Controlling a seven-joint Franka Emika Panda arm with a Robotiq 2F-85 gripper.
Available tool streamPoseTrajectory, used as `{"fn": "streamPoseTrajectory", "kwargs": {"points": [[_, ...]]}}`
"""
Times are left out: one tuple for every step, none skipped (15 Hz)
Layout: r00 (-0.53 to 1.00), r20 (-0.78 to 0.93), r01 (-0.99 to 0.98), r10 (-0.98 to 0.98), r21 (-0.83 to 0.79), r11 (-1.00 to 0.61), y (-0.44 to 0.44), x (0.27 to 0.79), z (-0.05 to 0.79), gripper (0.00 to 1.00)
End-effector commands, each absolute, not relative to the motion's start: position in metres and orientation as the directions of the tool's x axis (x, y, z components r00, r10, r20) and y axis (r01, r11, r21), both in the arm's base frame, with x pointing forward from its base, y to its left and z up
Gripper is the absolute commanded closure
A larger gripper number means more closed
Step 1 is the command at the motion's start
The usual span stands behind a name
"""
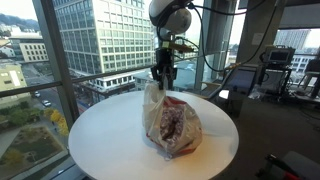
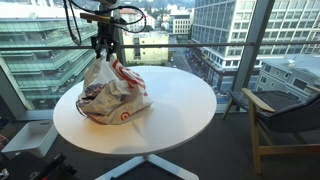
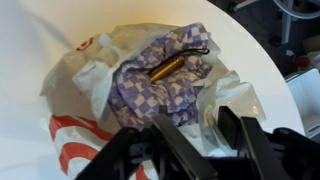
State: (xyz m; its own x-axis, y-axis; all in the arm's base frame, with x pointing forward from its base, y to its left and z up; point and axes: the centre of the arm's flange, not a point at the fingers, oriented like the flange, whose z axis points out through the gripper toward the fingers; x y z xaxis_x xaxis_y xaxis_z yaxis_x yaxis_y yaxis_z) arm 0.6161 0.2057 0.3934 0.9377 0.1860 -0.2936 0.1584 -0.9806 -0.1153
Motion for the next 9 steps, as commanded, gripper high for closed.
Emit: {"fn": "streamPoseTrajectory", "kwargs": {"points": [[0.939, -0.343, 0.041, 0.024, 0.043, -0.998, 0.178, 0.602, 0.409, 0.12], [0.932, -0.361, 0.009, -0.023, 0.084, -0.996, 0.168, 0.599, 0.405, 0.05], [0.923, -0.378, -0.027, -0.071, 0.122, -0.992, 0.161, 0.597, 0.401, 0.00], [0.912, -0.393, -0.052, -0.114, 0.166, -0.985, 0.156, 0.593, 0.392, 0.00], [0.903, -0.399, -0.079, -0.160, 0.212, -0.974, 0.151, 0.590, 0.381, 0.00], [0.887, -0.413, -0.107, -0.206, 0.250, -0.962, 0.147, 0.588, 0.366, 0.00], [0.874, -0.425, -0.126, -0.236, 0.270, -0.954, 0.145, 0.584, 0.355, 0.00], [0.864, -0.438, -0.130, -0.248, 0.281, -0.951, 0.145, 0.580, 0.344, 0.00], [0.860, -0.443, -0.134, -0.255, 0.287, -0.949, 0.147, 0.575, 0.331, 0.00]]}}
